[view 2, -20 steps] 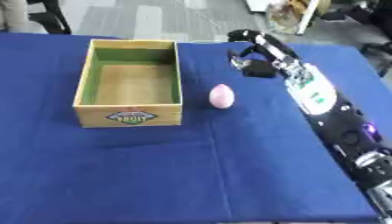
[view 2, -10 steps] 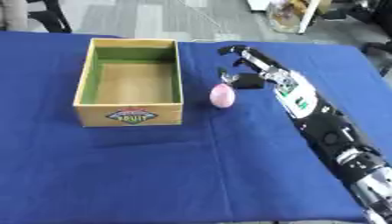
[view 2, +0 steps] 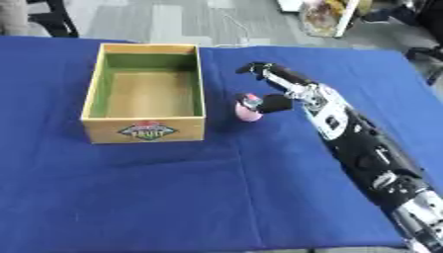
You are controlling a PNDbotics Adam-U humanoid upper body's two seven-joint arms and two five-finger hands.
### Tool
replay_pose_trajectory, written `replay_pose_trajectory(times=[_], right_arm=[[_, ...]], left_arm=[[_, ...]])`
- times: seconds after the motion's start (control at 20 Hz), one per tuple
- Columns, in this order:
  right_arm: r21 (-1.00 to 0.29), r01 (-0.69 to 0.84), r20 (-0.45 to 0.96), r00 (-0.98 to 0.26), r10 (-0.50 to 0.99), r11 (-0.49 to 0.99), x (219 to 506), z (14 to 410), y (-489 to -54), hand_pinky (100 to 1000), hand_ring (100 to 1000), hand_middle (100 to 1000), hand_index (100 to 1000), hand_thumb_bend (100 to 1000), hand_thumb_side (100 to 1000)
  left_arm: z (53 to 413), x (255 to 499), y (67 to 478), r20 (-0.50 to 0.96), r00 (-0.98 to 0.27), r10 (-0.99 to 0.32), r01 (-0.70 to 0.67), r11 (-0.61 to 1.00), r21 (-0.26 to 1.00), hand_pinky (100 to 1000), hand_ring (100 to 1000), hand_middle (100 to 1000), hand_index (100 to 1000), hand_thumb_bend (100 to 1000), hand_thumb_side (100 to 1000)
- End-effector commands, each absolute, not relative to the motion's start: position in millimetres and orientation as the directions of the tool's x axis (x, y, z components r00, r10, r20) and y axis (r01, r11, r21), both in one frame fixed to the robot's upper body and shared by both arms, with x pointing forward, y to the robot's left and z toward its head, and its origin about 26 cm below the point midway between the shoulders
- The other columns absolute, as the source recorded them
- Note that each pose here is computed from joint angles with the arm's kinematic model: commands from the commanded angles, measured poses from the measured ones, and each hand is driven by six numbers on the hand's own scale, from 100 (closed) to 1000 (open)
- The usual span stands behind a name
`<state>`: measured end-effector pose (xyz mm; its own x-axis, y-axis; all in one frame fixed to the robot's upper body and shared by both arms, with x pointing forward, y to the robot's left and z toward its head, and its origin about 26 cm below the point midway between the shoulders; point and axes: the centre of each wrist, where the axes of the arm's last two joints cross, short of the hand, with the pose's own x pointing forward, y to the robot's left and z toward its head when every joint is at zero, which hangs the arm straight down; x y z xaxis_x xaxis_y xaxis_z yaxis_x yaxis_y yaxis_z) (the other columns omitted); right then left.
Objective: Pick up objects on the table and place them in the box.
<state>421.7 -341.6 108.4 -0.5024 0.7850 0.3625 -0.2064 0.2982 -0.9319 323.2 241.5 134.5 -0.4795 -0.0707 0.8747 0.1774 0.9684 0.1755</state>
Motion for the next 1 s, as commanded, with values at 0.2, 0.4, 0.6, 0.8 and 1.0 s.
replay_pose_trajectory(times=[0.2,0.4,0.6,0.8,1.0], right_arm=[[-0.956,-0.202,0.289,-0.534,0.795,0.212,422.0,113.2,-342.3,861,1000,905,946,243,673],[-0.959,-0.219,0.272,-0.55,0.79,0.177,420.4,111.3,-341.3,863,1000,908,947,261,706],[-0.967,-0.227,0.228,-0.564,0.794,0.117,419.1,111.6,-341.0,880,1000,918,950,300,718],[-0.978,-0.2,0.167,-0.562,0.81,0.063,418.6,109.9,-341.8,887,1000,918,949,337,691],[-0.984,-0.176,0.115,-0.564,0.818,0.017,418.4,106.9,-341.8,843,965,891,928,339,597]], left_arm=[[144.2,322.4,242.8,0.857,-0.509,-0.079,0.178,0.965,0.194,635,736,540,707,401,127],[143.7,322.3,243.2,0.858,-0.507,-0.08,0.176,0.965,0.193,635,736,541,707,401,128],[143.5,322.4,243.2,0.859,-0.506,-0.08,0.176,0.965,0.193,635,736,541,707,400,128],[143.6,322.4,243.3,0.858,-0.507,-0.08,0.174,0.966,0.193,635,736,541,707,400,128],[143.5,322.4,243.2,0.859,-0.506,-0.079,0.175,0.966,0.192,635,736,541,707,400,129]])
